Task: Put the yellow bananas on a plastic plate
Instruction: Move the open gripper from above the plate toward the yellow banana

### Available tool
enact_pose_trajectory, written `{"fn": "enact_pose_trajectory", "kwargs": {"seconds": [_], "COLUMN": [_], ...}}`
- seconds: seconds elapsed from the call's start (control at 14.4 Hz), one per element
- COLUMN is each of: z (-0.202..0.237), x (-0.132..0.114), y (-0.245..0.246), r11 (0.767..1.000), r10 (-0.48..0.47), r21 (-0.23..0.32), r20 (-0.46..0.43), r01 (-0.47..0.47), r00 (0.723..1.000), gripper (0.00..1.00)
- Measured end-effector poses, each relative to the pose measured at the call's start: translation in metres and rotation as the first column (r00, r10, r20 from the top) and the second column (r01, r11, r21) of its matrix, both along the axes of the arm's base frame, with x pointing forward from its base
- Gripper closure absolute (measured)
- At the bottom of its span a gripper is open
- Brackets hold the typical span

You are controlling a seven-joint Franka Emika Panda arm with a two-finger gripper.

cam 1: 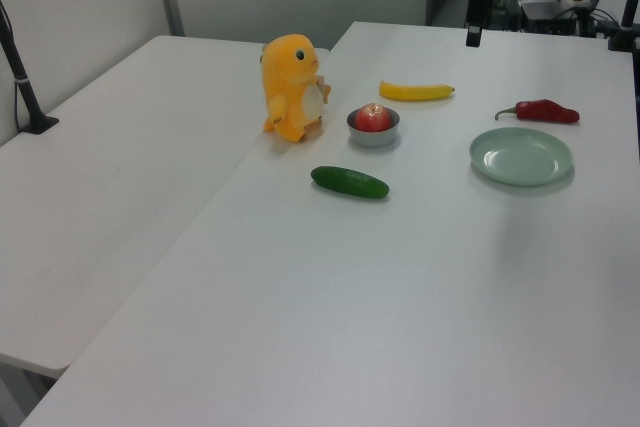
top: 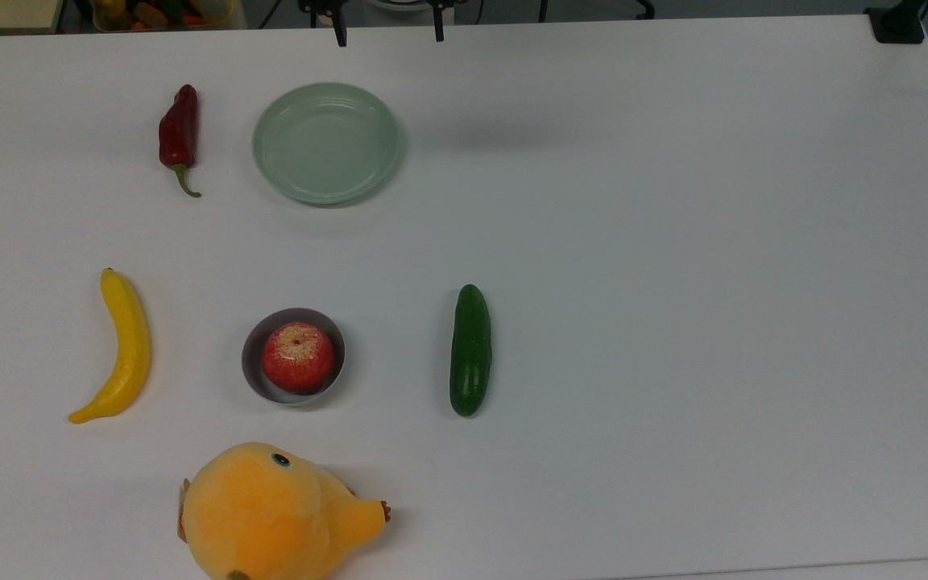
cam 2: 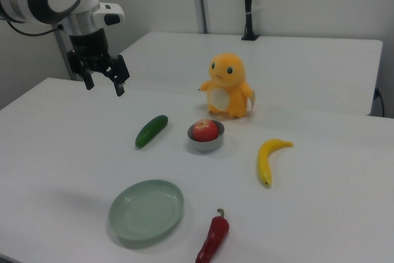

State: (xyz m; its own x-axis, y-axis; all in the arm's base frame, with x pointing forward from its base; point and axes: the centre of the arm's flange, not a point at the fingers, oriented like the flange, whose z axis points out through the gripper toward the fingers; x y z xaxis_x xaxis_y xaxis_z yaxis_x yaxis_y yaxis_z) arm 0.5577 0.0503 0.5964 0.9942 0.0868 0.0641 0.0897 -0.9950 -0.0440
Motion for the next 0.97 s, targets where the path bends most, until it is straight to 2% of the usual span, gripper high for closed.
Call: {"fn": "enact_pose_trajectory", "kwargs": {"seconds": [0.55,0.83,0.97], "z": [-0.016,-0.028,-0.041], "x": [0.01,0.045,0.067], "y": [-0.015,-0.071,-0.107], "r11": [1.0,0.993,0.993], "r10": [-0.028,-0.12,-0.116], "r21": [-0.001,0.004,-0.013], "r20": [-0.015,0.13,0.164], "r01": [0.028,0.12,0.119], "r00": [1.0,0.984,0.98], "gripper": [0.0,0.0,0.0]}}
